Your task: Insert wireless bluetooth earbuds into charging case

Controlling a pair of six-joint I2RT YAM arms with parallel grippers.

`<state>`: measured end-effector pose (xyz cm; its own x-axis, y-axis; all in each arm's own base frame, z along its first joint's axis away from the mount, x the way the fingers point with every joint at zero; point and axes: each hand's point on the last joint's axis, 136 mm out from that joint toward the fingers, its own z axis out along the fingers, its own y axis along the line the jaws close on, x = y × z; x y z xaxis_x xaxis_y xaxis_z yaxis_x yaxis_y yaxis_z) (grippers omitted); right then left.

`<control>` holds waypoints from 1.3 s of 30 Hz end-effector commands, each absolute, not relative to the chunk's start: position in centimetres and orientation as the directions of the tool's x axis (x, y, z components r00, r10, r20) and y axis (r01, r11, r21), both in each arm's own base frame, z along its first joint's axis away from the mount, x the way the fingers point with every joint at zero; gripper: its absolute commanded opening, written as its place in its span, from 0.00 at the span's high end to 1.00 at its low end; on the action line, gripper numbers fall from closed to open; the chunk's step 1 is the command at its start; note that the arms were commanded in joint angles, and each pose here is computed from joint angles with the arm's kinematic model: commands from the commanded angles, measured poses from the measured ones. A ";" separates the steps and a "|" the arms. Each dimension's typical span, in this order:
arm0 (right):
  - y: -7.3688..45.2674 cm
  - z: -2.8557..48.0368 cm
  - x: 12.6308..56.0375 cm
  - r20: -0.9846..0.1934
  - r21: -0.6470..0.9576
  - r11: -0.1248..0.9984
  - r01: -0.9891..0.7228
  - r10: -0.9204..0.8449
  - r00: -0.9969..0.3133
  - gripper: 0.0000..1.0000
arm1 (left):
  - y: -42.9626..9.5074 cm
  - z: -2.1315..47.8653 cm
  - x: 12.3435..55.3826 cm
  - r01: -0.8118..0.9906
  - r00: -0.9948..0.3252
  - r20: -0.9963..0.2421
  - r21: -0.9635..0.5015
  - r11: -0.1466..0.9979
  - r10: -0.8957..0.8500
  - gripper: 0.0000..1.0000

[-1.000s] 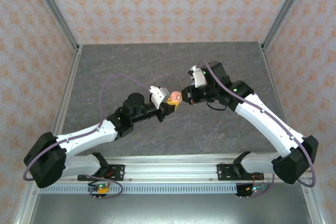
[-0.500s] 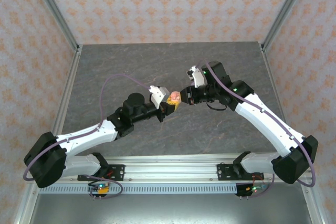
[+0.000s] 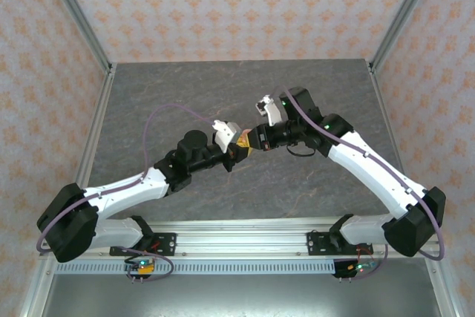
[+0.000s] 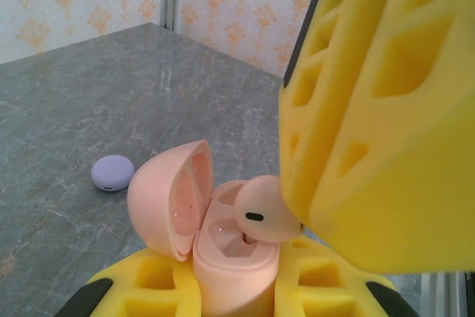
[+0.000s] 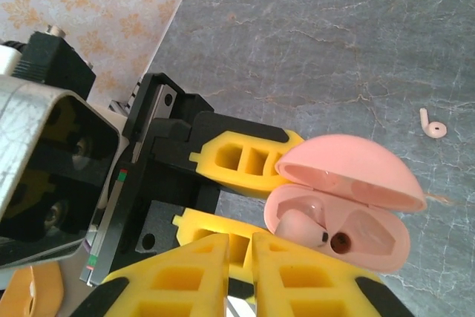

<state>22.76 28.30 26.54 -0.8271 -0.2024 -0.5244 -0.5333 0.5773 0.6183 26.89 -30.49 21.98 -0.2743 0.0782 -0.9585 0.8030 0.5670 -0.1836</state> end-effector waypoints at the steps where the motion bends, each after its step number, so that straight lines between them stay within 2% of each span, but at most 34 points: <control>1: 29.0 27.6 23.0 -0.551 0.622 0.553 -0.555 -0.196 -0.811 0.82 | -31.4 24.9 26.7 0.833 -0.227 -0.973 -0.181 0.522 0.026 0.96; 8: 29.5 27.2 23.4 -0.538 0.634 0.546 -0.548 -0.199 -0.819 0.81 | -31.7 25.0 26.4 0.843 -0.230 -0.973 -0.188 0.503 0.022 0.96; 14: 29.3 28.3 23.9 -0.569 0.622 0.554 -0.553 -0.166 -0.806 0.71 | -31.3 24.3 27.0 0.820 -0.243 -0.970 -0.190 0.540 0.028 0.96; 16: 28.6 29.1 24.4 -0.603 0.594 0.586 -0.551 -0.129 -0.787 0.66 | -31.0 24.0 27.2 0.808 -0.251 -0.968 -0.192 0.557 0.030 0.96; 19: 26.6 29.8 25.6 -0.651 0.529 0.677 -0.511 -0.062 -0.756 0.65 | -30.8 23.8 27.5 0.794 -0.265 -0.964 -0.203 0.573 0.026 0.96; 23: 22.5 28.8 27.7 -0.681 0.413 0.840 -0.352 0.028 -0.732 0.62 | -30.2 23.8 27.7 0.770 -0.279 -0.960 -0.206 0.604 0.028 0.96; 31: 19.2 24.2 29.2 -0.584 0.413 0.894 -0.173 0.115 -0.804 0.62 | -29.0 25.9 27.3 0.750 -0.325 -0.946 -0.272 0.603 -0.022 0.95; 39: 21.4 19.5 29.6 -0.477 0.435 0.879 -0.196 0.040 -0.878 0.63 | -27.8 28.5 26.5 0.777 -0.332 -0.941 -0.311 0.547 -0.064 0.93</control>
